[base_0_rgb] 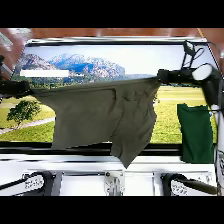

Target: Fold the shirts.

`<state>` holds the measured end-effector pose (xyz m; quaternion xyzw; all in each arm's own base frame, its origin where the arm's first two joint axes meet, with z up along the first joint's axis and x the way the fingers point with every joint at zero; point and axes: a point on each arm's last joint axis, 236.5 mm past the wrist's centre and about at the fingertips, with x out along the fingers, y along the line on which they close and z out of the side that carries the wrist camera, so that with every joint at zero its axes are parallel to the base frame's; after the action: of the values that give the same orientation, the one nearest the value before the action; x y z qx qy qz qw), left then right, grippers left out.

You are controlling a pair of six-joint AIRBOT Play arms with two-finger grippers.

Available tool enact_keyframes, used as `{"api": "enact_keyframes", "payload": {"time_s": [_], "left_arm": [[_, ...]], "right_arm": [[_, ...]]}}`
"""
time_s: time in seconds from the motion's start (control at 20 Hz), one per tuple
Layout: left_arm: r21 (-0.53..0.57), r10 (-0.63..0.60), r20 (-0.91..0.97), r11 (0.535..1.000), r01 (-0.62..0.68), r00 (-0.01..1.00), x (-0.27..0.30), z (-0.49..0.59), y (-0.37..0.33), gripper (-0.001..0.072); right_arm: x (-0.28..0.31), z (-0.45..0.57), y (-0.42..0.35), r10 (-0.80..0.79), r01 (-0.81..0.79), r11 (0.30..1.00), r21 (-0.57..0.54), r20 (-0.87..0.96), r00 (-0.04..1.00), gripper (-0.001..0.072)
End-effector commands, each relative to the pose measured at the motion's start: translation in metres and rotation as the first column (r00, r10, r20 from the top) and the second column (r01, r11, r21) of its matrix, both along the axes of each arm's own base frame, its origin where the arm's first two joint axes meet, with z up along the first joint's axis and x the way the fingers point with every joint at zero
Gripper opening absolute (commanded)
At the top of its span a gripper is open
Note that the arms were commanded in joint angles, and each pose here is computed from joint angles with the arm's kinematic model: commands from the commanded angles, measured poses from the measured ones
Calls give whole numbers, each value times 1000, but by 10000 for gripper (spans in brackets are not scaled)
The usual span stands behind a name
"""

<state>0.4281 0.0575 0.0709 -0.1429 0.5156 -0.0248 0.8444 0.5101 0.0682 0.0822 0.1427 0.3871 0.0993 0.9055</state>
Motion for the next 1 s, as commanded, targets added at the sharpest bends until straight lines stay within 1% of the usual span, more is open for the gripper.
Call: {"api": "enact_keyframes", "payload": {"time_s": [0.0, 0.05, 0.15, 0.3, 0.35, 0.4, 0.45, 0.5, 0.6, 0.7, 0.75, 0.8, 0.9, 0.95], "left_arm": [[-78, 71, 81, 995, -64, 994, 63, -27, 7, 38], [-100, 93, 100, 992, -83, 991, 73, -32, 7, 38], [-156, 105, 75, 983, -92, 992, 80, -50, -1, 39], [-193, 40, -55, 980, -50, 998, 66, -87, -25, 39], [-211, 16, -107, 977, -38, 994, 56, -96, -31, 68], [-225, -5, -145, 974, -28, 989, 47, -99, -34, 210], [-242, -12, -181, 970, -33, 983, 37, -96, -33, 494], [-260, -17, -221, 965, -42, 975, 27, -89, -28, 696], [-292, -37, -284, 955, -50, 958, 3, -67, -9, 688], [-305, -43, -350, 950, -70, 936, -31, -50, 12, 651], [-312, -71, -375, 949, -54, 924, -50, -46, 17, 551], [-316, -97, -405, 948, -40, 909, -72, -46, 19, 531], [-323, -88, -493, 942, -88, 866, -116, -66, 14, 545], [-354, -105, -529, 929, -107, 842, -140, -82, 2, 594]], "right_arm": [[60, -17, -8, -129, 127, 992, 21, 173, 976, 58], [64, -29, -10, -155, 151, 988, 39, 155, 976, 59], [61, -67, -6, -166, 163, 985, 59, 58, 984, 59], [41, -108, 11, -125, 136, 986, 95, -110, 986, 60], [36, -110, 14, -113, 127, 987, 101, -132, 985, 85], [31, -106, 17, -104, 122, 986, 118, -148, 984, 190], [26, -97, 17, -92, 112, 986, 123, -156, 983, 523], [16, -83, 16, -55, 73, 991, 110, -160, 986, 693], [-17, -56, -1, 18, -11, 999, 34, -205, 979, 693], [-68, -40, -41, 26, -60, 994, -93, -324, 946, 692], [-97, -37, -62, 10, -73, 987, -142, -401, 916, 690], [-123, -36, -80, -16, -73, 983, -170, -470, 883, 690], [-161, -41, -96, -22, -62, 990, -130, -561, 827, 690], [-172, -47, -98, -23, -41, 995, -96, -585, 811, 690]]}}
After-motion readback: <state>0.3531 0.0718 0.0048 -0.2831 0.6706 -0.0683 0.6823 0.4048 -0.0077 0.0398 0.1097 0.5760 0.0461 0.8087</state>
